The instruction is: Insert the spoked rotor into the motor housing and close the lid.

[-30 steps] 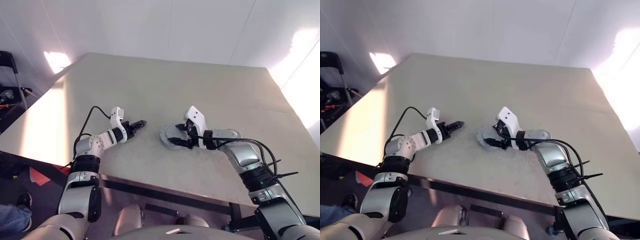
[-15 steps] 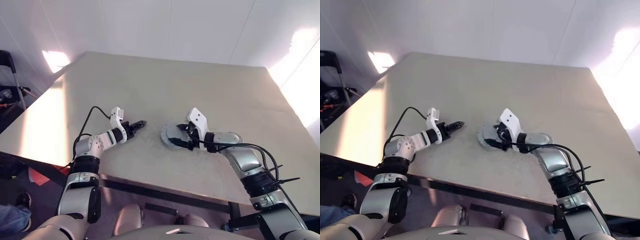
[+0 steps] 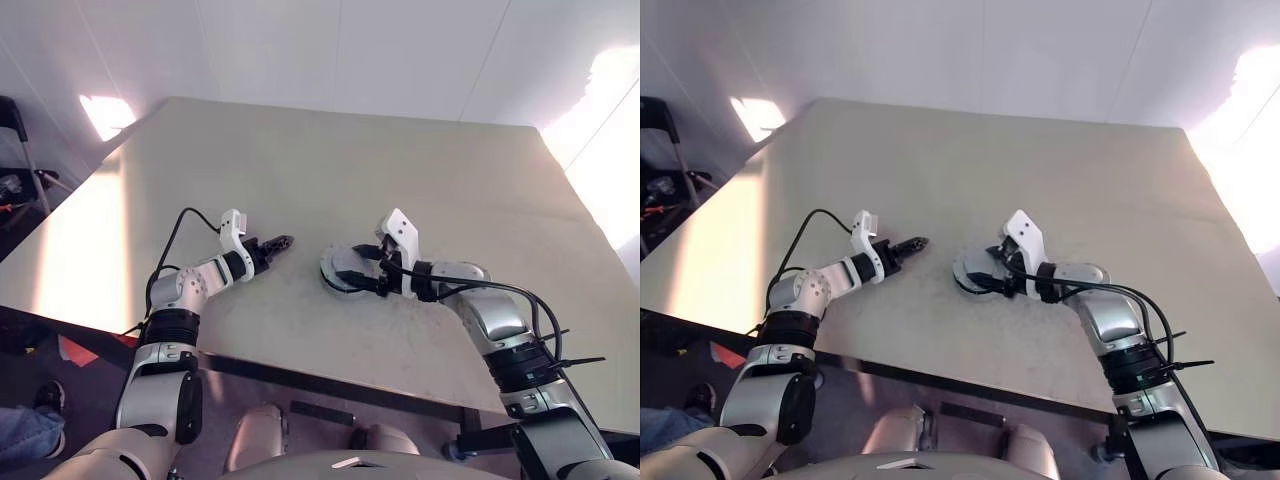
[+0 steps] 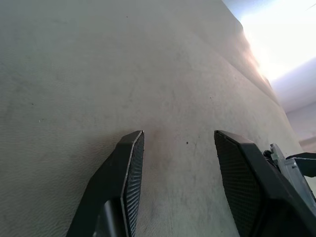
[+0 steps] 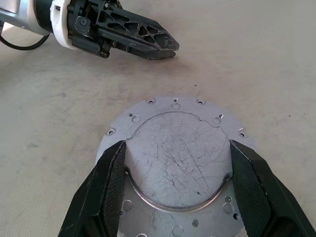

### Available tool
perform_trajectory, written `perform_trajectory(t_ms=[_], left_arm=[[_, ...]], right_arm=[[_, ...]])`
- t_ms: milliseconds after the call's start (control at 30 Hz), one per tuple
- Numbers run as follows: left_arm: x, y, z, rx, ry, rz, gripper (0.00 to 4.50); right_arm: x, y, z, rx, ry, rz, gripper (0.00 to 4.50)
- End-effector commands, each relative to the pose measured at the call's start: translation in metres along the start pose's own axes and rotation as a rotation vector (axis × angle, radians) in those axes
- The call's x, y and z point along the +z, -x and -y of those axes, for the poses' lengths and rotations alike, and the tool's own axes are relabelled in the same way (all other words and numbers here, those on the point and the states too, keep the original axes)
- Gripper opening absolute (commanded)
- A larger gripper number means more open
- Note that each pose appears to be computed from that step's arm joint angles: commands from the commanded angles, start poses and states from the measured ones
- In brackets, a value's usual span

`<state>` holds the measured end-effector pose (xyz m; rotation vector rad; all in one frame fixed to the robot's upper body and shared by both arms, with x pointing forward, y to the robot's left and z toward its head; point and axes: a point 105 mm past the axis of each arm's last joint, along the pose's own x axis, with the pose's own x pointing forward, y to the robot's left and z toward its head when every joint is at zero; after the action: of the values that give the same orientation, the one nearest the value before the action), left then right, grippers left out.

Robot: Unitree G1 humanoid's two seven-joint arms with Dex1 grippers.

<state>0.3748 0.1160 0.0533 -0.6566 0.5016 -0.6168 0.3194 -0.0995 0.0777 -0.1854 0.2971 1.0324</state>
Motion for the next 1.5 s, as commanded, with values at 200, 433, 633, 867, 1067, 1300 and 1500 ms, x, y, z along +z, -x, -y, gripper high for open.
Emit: perform_trajectory(t_ms=[200, 433, 633, 867, 1067, 1300, 1500], left_arm=[[-0.002, 0.001, -0.003, 0.013, -0.001, -0.011, 2.43], [-0.002, 0.002, -0.003, 0.015, -0.001, -0.011, 2.43], [-0.002, 0.002, -0.003, 0.015, -0.001, -0.01, 2.43], [0.003, -0.002, 0.006, -0.007, -0.006, -0.001, 2.43], [0.028, -0.021, 0.05, -0.149, 0.058, 0.065, 2.43], [0.023, -0.037, 0.096, -0.329, 0.194, -0.011, 1.1], [0.001, -0.041, 0.092, -0.31, 0.238, -0.113, 0.02]], right_arm=[[0.007, 0.003, 0.004, -0.016, 0.05, -0.014, 3.1], [0.001, 0.004, 0.003, -0.014, 0.052, -0.043, 3.1], [-0.005, 0.004, 0.001, -0.005, 0.062, -0.073, 3.1], [-0.026, 0.004, 0.004, -0.031, 0.07, -0.162, 3.1], [-0.032, 0.002, 0.008, -0.043, 0.071, -0.194, 3.1], [-0.036, 0.0, 0.008, -0.043, 0.076, -0.211, 3.1], [-0.036, 0.0, 0.01, -0.055, 0.085, -0.213, 3.1]])
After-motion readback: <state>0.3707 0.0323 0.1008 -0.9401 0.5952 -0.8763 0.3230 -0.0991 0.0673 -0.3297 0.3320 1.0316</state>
